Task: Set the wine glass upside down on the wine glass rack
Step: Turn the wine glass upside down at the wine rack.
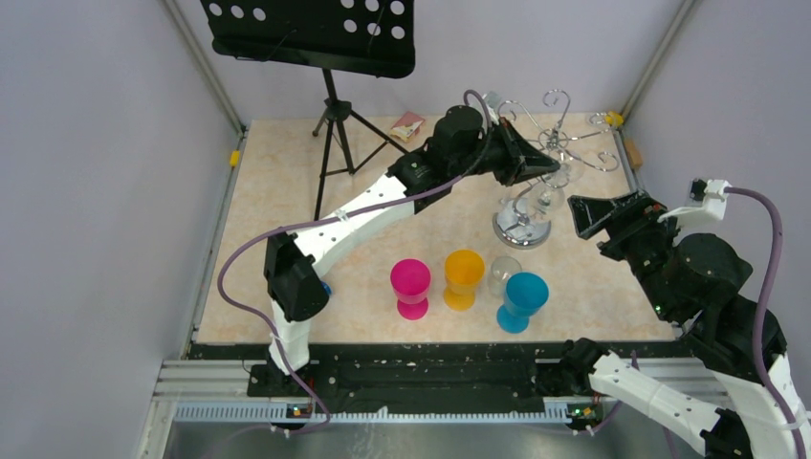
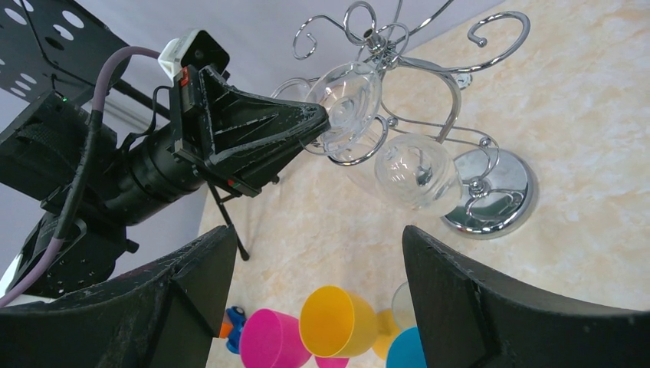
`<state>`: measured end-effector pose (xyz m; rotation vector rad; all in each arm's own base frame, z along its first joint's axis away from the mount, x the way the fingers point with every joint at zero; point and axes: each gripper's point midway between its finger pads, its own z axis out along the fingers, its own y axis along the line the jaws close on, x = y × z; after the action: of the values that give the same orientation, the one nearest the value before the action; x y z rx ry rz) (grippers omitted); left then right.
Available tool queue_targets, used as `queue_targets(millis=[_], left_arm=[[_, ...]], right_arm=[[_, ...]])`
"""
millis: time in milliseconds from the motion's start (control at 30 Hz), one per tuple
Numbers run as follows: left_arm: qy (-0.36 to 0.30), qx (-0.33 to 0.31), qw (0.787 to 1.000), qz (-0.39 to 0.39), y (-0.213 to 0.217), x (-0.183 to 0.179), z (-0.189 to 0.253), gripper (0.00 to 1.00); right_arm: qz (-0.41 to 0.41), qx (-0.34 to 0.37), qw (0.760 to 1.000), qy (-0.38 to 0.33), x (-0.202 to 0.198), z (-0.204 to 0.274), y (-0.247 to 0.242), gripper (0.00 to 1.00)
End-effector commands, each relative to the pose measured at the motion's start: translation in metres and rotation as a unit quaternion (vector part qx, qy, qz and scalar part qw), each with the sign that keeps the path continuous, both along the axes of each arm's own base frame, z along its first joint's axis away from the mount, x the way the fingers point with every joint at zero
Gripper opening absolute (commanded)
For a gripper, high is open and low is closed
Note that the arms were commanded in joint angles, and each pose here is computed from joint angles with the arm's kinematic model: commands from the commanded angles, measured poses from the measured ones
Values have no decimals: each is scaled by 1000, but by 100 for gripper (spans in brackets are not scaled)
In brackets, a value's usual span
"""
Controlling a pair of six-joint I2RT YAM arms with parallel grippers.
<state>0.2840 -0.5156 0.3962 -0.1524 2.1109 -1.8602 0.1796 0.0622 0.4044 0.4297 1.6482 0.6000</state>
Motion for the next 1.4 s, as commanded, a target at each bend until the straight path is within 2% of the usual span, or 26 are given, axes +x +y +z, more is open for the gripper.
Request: queue_targets(millis=[0,100,433,600,800,833,900,1167,1367], left_arm=[[-47,-46,998,9,2,1,41,0],[-47,-42,998,13,2,2,39,0],[-44,-24,998,23,3,6,30,22],[-45,-17,999,25,5,6,28,30],[-46,-14,999,24,11,1,32,59],[-46,-13,999,24,13,0,33,73],[-49,-14,998,27,17,-3,36,80],[-50,-27,998,9,29,-19,45,88],[-62,-20,998,-11,42,-37,47,89]], right_arm=[[-8,1,1000,-12,0,7,-5,81],[-9,0,1000,-12,-1,8,-6,81],[-9,2,1000,-14,-3,10,-8,81],[-8,3,1000,-14,-3,10,-7,81],[-9,3,1000,-14,-3,10,-8,81],[-9,2,1000,-13,-3,10,-8,81],[-9,2,1000,-13,-2,9,-7,81],[-5,0,1000,-10,0,7,-3,84],[2,-4,1000,-4,2,4,2,85]])
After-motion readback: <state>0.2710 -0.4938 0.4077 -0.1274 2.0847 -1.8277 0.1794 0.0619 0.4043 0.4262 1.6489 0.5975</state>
